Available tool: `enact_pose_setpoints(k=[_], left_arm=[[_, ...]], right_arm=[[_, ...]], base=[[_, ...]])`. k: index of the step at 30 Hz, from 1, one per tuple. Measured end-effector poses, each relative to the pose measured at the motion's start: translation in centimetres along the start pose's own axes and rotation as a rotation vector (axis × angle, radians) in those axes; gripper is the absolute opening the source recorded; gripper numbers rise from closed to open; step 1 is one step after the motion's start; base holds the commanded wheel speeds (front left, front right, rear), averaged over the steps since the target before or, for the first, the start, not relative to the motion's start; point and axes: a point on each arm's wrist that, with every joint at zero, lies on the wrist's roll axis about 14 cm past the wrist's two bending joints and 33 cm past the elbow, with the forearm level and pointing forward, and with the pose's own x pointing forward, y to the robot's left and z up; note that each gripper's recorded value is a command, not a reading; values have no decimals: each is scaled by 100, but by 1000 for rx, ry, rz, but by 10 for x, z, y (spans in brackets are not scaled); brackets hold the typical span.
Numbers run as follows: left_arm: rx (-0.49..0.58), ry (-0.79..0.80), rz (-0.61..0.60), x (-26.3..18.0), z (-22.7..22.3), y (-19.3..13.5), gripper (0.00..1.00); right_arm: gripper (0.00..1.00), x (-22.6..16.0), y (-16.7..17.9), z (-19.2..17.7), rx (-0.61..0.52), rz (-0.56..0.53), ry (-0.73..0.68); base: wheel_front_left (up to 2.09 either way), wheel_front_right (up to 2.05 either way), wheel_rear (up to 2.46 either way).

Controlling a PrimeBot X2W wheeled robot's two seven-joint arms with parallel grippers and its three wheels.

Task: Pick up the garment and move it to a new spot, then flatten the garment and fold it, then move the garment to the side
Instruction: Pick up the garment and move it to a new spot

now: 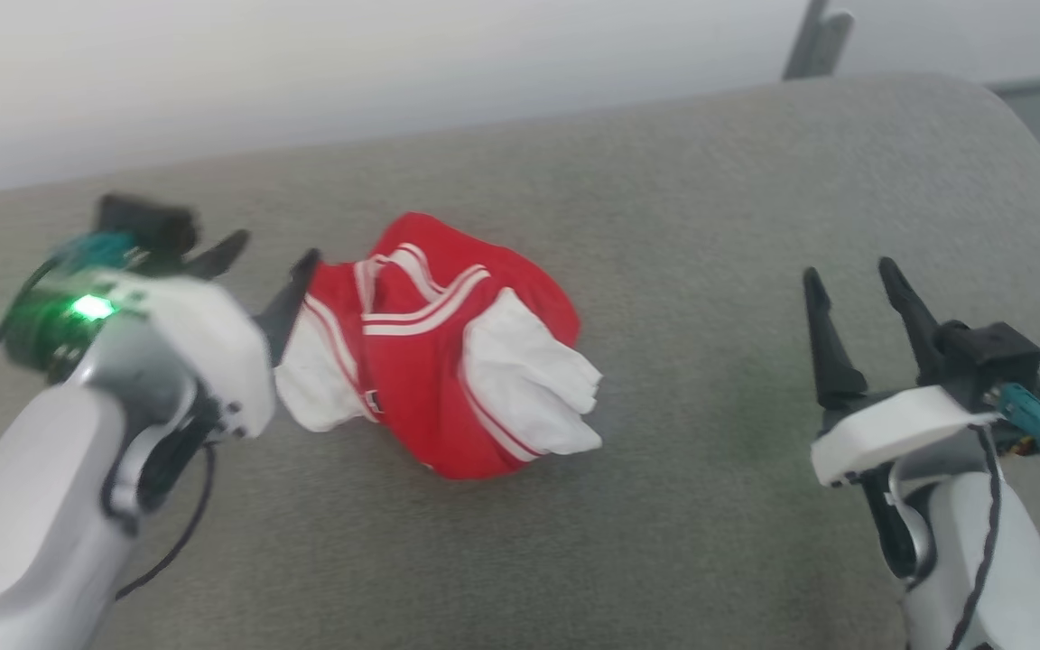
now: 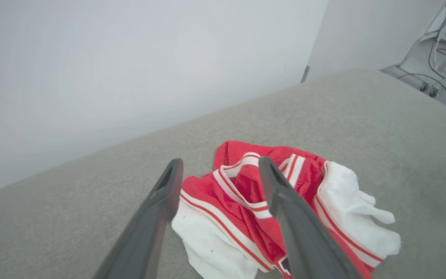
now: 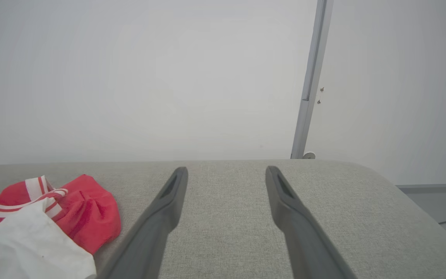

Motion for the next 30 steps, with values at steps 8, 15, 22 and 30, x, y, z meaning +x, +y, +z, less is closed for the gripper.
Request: enact_pose_setpoints(k=[8,15,22,30], left_arm=[[-54,-152,233,-70,-11,63,100],[-96,-237,393,-124,-23,101,100],[-139,-319,512,-171,-39,124,100],[-178,-333,563,-196,-57,130,100]], right_arm=[[100,-2,6,-2,5,22,7],[100,-3,10,-2,8,34,10],[100,-2,17,1,12,52,7],[100,-5,21,-1,16,62,15]], base=[[0,0,0],[0,0,0],[0,0,0],[0,0,0]])
